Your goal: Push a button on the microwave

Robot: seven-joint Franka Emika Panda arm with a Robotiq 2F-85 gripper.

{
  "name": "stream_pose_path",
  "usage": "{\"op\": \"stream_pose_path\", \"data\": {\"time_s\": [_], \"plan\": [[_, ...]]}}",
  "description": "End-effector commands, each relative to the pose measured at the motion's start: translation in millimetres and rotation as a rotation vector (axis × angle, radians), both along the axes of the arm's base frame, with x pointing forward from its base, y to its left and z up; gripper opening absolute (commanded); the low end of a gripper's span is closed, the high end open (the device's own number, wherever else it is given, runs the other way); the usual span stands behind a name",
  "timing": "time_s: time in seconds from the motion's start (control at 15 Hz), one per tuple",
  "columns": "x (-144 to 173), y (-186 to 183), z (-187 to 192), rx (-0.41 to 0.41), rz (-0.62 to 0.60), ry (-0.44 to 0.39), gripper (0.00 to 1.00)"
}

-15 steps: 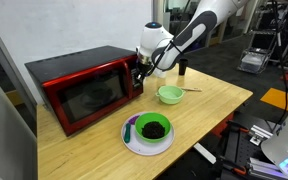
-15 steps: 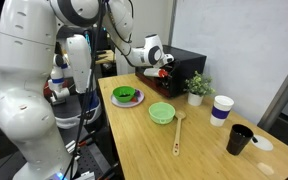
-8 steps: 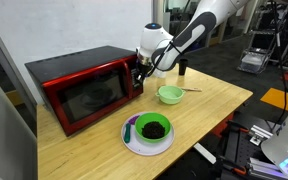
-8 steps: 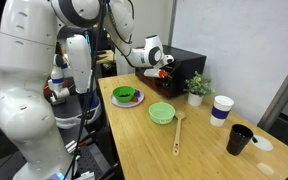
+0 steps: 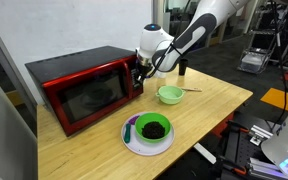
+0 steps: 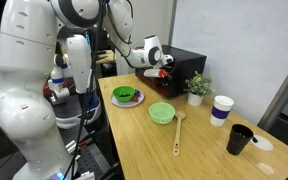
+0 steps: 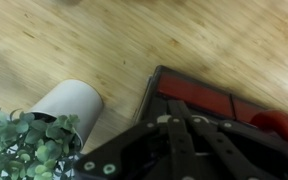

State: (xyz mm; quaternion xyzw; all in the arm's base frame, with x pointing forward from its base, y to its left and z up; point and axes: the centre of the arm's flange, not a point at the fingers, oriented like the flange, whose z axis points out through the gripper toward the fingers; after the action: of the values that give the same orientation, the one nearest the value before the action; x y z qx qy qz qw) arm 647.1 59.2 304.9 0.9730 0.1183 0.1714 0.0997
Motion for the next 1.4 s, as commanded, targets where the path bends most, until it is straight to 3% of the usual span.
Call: {"op": "stream_pose_path", "data": {"time_s": [0.0, 0.4, 0.53, 1.0, 1.33], "plan": [[22.4, -3.5, -5.6, -0.036, 0.004, -0.063, 0.00], [12.5, -0.8, -6.3, -0.038, 0.003, -0.049, 0.00], [1.7, -1.9, -0.5, -0.013, -0.020, 0.002, 0.00], [-59.3, -1.4, 10.1, 0.056, -0.074, 0.194, 0.00], [-107.1, 3.4, 32.0, 0.060, -0.096, 0.218, 0.00]]}}
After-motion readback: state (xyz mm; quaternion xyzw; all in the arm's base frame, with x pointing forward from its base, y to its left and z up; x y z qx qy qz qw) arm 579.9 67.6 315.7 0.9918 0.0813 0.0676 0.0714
